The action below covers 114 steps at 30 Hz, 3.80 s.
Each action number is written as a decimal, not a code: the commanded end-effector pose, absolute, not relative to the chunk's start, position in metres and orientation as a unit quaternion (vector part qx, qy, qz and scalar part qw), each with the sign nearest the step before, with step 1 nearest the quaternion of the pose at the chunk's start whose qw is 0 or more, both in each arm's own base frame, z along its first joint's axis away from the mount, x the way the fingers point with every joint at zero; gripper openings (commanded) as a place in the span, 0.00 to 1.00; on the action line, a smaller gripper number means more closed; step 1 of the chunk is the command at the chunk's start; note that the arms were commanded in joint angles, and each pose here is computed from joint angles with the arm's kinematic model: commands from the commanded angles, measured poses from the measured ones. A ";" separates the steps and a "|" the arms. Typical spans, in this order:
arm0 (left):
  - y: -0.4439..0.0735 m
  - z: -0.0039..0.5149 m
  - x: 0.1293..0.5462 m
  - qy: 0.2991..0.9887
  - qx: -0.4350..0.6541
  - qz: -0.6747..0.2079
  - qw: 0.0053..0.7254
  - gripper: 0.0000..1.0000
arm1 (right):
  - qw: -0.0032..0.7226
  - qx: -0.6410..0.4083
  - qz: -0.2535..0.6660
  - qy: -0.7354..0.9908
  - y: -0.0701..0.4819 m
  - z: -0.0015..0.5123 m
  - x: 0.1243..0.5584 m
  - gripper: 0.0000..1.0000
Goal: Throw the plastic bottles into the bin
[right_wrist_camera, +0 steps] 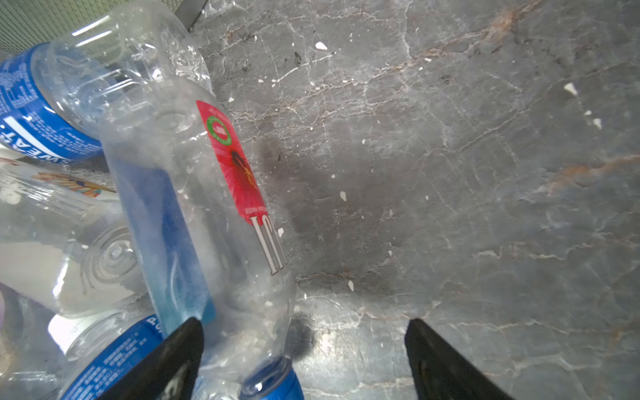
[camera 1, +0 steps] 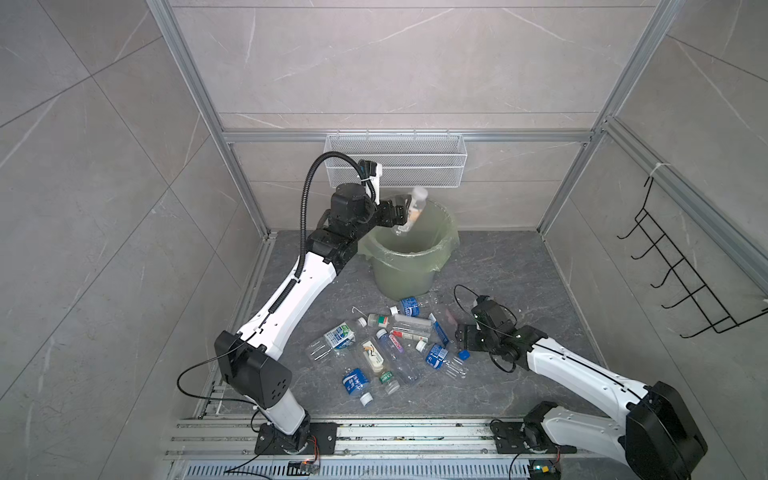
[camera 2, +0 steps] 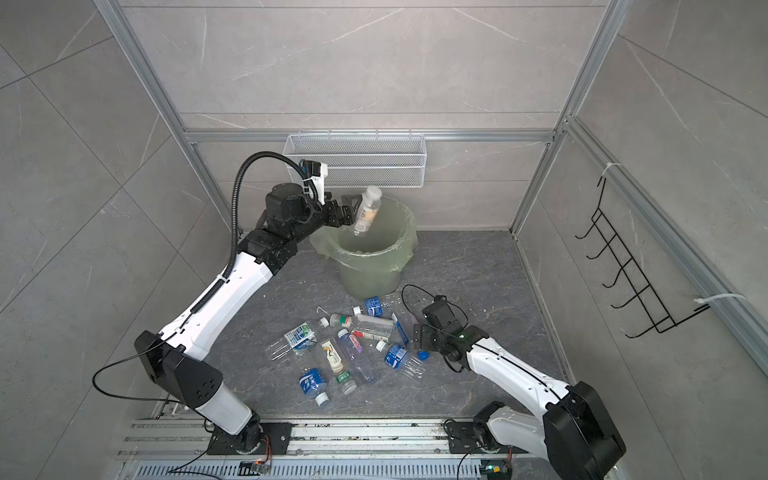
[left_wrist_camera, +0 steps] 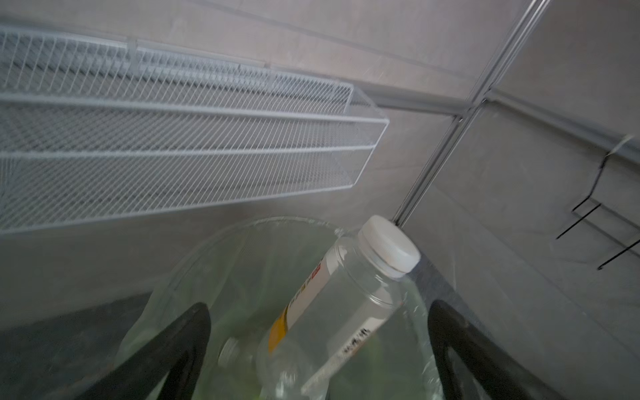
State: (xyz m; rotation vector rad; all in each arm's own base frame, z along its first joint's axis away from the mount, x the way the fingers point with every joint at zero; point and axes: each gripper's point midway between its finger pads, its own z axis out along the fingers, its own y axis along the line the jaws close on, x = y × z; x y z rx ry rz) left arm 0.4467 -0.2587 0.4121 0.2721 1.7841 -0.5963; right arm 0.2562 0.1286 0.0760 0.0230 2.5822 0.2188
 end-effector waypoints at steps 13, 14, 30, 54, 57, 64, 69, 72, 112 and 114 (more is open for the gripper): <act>-0.202 0.440 0.367 0.737 0.105 -0.241 0.623 1.00 | 0.289 -0.020 0.110 0.951 0.135 0.087 0.250 0.93; -0.200 0.432 0.364 0.742 0.104 -0.237 0.618 1.00 | 0.290 -0.022 0.112 0.950 0.136 0.087 0.250 0.92; -0.163 0.320 0.312 0.801 0.073 -0.218 0.553 1.00 | 0.294 -0.062 0.151 0.942 0.164 0.108 0.265 0.86; -0.140 0.169 0.268 0.855 0.056 -0.200 0.475 1.00 | 0.247 -0.104 0.107 0.957 0.192 0.077 0.286 0.87; -0.140 0.159 0.269 0.862 0.070 -0.188 0.466 1.00 | 0.243 -0.100 0.089 0.961 0.187 0.073 0.288 0.87; -0.139 0.142 0.269 0.866 0.084 -0.172 0.461 1.00 | 0.234 -0.095 0.057 0.966 0.179 0.065 0.291 0.85; -0.140 0.134 0.267 0.868 0.093 -0.174 0.456 1.00 | 0.235 -0.087 0.027 0.968 0.169 0.065 0.294 0.84; -0.143 0.133 0.268 0.866 0.098 -0.177 0.458 1.00 | 0.231 -0.087 0.019 0.969 0.167 0.063 0.295 0.84; -0.145 0.128 0.264 0.857 0.103 -0.189 0.467 0.99 | 0.283 -0.078 -0.020 0.956 0.147 0.080 0.305 0.48; -0.145 0.128 0.264 0.858 0.103 -0.189 0.466 0.99 | 0.302 -0.074 -0.009 0.950 0.146 0.090 0.303 0.48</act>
